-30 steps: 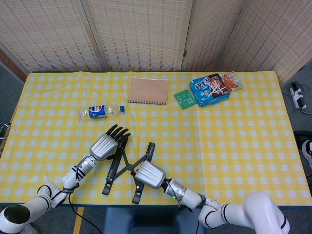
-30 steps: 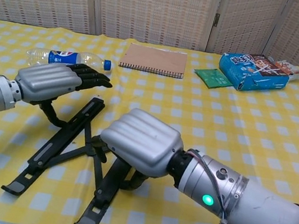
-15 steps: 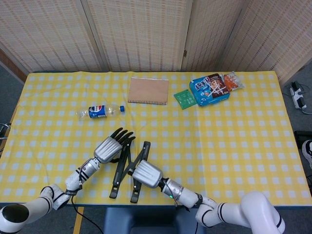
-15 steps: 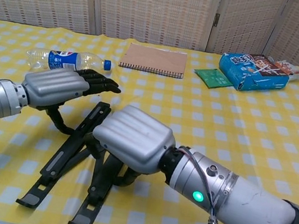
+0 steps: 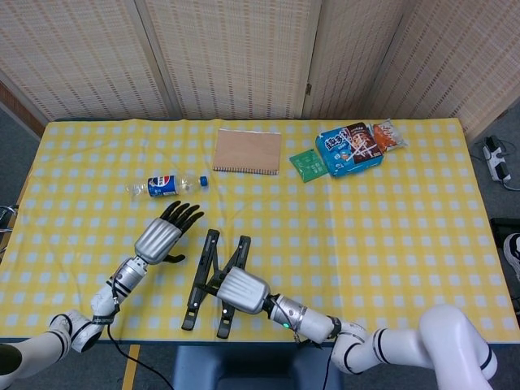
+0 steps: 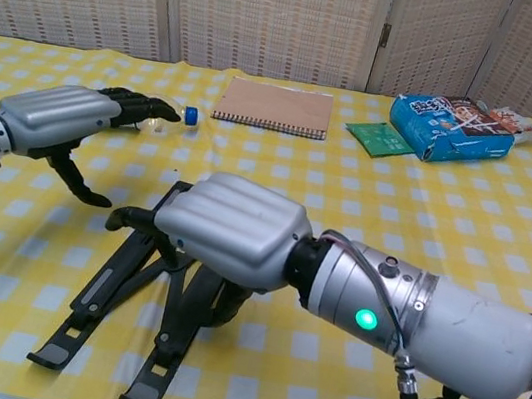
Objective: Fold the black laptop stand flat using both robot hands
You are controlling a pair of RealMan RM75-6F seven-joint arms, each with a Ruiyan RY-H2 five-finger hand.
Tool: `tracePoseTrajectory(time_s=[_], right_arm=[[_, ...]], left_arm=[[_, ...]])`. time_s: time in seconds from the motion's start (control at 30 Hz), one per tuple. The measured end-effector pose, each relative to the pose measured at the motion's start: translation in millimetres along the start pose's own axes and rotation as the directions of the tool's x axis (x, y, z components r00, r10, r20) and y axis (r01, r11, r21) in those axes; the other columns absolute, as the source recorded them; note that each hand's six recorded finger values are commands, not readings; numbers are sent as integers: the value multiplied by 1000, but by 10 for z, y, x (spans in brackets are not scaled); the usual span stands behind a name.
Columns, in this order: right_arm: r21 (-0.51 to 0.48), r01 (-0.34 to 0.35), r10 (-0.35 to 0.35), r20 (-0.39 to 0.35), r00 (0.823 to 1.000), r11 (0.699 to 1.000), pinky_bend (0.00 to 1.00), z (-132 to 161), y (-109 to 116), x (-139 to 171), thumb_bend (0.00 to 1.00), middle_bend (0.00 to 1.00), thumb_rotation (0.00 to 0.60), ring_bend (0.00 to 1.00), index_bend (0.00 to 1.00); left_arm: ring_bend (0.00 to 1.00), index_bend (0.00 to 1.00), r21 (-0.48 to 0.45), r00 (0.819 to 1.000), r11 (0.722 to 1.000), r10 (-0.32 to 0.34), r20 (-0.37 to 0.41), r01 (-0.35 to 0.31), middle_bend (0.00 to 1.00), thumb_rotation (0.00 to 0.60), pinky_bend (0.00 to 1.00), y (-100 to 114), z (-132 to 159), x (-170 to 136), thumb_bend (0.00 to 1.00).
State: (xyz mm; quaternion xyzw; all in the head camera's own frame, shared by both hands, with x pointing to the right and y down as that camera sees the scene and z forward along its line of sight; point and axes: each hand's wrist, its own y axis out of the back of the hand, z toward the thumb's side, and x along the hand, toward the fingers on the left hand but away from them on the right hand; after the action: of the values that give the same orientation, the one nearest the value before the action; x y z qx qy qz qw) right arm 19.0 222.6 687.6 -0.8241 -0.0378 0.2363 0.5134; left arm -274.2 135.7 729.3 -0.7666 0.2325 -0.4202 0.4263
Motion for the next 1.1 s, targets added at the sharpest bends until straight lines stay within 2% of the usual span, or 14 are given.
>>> tracePoseTrajectory(time_s=[0.03, 0.1, 0.17, 0.27, 0.47, 1.1], right_arm=[[-1, -26, 26, -8, 1000, 1000, 93, -3, 3, -5, 183, 57, 600, 130, 0], [8, -94, 94, -24, 995, 996, 13, -19, 4, -24, 184, 5, 600, 48, 0], [37, -158, 159, -39, 986, 987, 0, -29, 7, -48, 185, 0, 600, 14, 0], [84, -205, 209, -48, 977, 975, 0, -31, 58, -112, 184, 0, 600, 7, 0], [159, -244, 256, -61, 965, 957, 0, 24, 131, -273, 184, 0, 600, 5, 0], [187, -336, 350, -51, 935, 923, 0, 68, -49, -448, 184, 0, 600, 18, 0]], left_arm=[[0, 26, -6, 1000, 1000, 3, -7, -3, 62, 600, 0, 18, -24, -18, 122], [0, 24, -19, 1000, 1000, 6, -23, -6, 61, 600, 0, 52, -75, -63, 122], [0, 22, -29, 999, 1000, 8, -38, -9, 59, 600, 0, 76, -123, -108, 122], [0, 18, -37, 998, 999, 8, -57, -11, 54, 600, 0, 103, -188, -159, 118], [0, 13, -61, 996, 998, 11, -93, -17, 49, 600, 0, 150, -308, -248, 116], [0, 0, -90, 990, 996, 1, -141, -14, 34, 600, 0, 141, -479, -364, 113]])
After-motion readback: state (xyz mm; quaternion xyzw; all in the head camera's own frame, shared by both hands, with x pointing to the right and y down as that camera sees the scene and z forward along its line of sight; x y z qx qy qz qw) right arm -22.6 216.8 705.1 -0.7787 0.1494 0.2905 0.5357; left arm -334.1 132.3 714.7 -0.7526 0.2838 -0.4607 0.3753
